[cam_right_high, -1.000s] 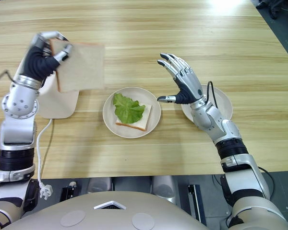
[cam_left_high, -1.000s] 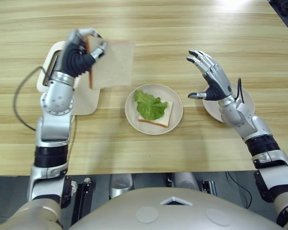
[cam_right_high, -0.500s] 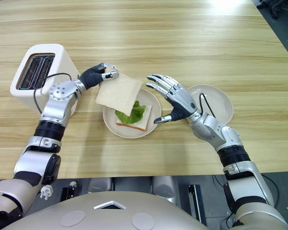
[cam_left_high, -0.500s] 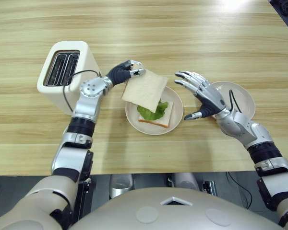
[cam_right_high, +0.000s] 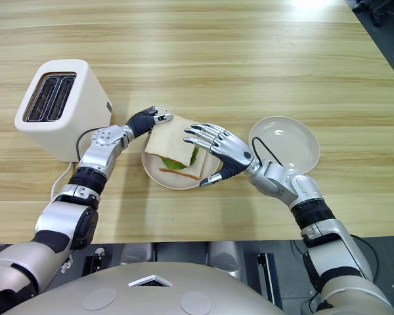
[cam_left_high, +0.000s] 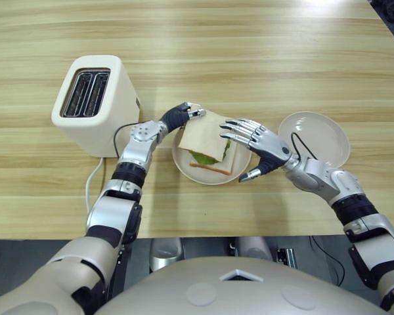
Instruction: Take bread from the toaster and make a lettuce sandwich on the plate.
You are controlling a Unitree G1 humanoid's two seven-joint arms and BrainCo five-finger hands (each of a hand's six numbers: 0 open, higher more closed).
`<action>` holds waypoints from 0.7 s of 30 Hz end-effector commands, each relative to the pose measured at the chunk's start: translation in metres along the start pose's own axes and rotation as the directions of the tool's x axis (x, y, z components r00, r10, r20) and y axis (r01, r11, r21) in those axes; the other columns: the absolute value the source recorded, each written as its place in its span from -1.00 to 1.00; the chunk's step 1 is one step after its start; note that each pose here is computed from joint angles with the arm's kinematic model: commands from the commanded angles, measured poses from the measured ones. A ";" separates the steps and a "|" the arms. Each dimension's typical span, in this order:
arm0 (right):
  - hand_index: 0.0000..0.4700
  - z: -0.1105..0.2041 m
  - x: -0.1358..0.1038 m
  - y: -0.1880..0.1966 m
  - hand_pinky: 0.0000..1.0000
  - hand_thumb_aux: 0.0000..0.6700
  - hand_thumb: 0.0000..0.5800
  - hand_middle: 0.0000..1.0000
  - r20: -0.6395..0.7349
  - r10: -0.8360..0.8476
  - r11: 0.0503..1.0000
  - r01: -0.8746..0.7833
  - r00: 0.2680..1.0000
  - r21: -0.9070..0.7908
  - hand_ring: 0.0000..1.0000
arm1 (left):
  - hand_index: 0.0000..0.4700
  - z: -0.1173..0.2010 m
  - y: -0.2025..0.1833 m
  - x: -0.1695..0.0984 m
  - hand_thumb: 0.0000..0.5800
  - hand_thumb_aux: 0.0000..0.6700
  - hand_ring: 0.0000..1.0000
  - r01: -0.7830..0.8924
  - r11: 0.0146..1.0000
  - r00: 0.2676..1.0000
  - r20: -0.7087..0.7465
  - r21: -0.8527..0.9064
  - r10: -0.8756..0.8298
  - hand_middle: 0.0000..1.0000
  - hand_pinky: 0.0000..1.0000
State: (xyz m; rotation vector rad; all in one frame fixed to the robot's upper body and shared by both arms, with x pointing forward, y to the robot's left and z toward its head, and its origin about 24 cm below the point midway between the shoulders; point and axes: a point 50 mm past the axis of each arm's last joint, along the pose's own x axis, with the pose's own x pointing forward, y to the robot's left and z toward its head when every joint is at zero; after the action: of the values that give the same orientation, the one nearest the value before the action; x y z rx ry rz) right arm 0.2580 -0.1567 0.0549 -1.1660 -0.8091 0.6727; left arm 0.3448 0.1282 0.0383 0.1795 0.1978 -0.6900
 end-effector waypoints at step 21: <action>-1.00 0.002 0.010 0.019 -1.00 -1.00 -1.00 -1.00 0.030 0.143 0.989 -0.142 0.989 -0.044 -1.00 | 0.96 -0.013 -0.023 0.008 1.00 1.00 1.00 -0.002 1.000 0.998 -0.060 0.011 0.002 1.00 1.00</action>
State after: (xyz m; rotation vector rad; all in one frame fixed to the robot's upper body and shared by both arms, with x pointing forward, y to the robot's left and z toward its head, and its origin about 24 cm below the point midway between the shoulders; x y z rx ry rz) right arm 0.2612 -0.1428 0.0406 -1.2471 -0.7851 0.7838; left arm 0.3360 0.1124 0.0237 0.2099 0.2413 -0.6812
